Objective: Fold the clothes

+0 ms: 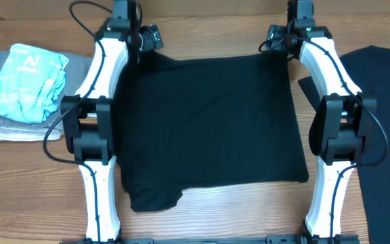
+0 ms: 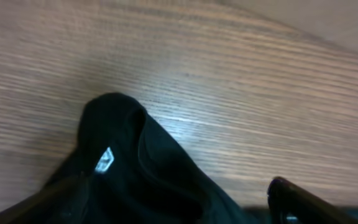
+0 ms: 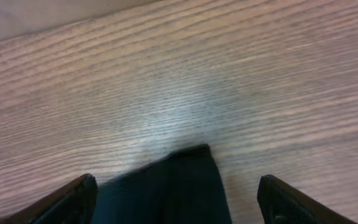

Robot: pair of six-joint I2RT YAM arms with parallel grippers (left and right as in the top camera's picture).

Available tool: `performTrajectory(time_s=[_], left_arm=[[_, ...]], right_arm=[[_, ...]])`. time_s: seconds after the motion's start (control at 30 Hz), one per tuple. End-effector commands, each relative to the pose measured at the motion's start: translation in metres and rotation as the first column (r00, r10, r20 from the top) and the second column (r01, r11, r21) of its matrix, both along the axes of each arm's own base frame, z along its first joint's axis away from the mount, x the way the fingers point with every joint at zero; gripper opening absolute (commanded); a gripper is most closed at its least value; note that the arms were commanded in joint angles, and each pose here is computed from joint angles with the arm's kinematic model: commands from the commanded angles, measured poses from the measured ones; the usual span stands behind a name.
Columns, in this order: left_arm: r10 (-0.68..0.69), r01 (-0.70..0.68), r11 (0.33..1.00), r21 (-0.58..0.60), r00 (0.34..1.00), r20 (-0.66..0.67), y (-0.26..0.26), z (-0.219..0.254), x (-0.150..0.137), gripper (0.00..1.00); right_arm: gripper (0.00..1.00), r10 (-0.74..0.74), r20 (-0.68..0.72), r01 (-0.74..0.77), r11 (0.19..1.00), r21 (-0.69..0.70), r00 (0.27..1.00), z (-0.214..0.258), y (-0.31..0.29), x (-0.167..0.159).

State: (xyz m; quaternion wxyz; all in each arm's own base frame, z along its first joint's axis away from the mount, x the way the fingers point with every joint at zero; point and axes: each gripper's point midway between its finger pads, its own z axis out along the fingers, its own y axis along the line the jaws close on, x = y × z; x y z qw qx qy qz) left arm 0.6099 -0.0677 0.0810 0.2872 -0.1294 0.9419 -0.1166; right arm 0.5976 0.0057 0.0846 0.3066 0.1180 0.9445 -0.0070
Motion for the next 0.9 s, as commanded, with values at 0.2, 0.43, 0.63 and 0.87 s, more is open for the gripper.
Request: performTrajectory(time_s=[0.2, 0.43, 0.63, 0.87], left_arm=[[-0.049, 0.049, 0.999, 0.005, 0.995, 0.089, -0.001, 0.165, -0.061, 0.04], [-0.058, 0.063, 0.998, 0.022, 0.981, -0.185, -0.005, 0.089, -0.090, 0.04], [-0.068, 0.064, 0.998, -0.023, 0.913, -0.402, -0.019, 0.008, -0.105, 0.04], [-0.081, 0.083, 0.996, -0.016, 0.891, -0.446, -0.031, -0.039, -0.100, 0.04]], right_arm=[[0.18, 0.100, -0.036, -0.091, 0.974, 0.209, 0.994, 0.080, 0.001, -0.038], [0.04, 0.146, -0.164, -0.097, 0.957, 0.275, 0.976, 0.051, 0.004, -0.063], [0.04, 0.156, -0.178, -0.103, 0.956, 0.273, 0.972, 0.037, 0.006, -0.065], [0.04, 0.156, -0.191, -0.099, 0.956, 0.276, 0.969, 0.018, 0.006, -0.064]])
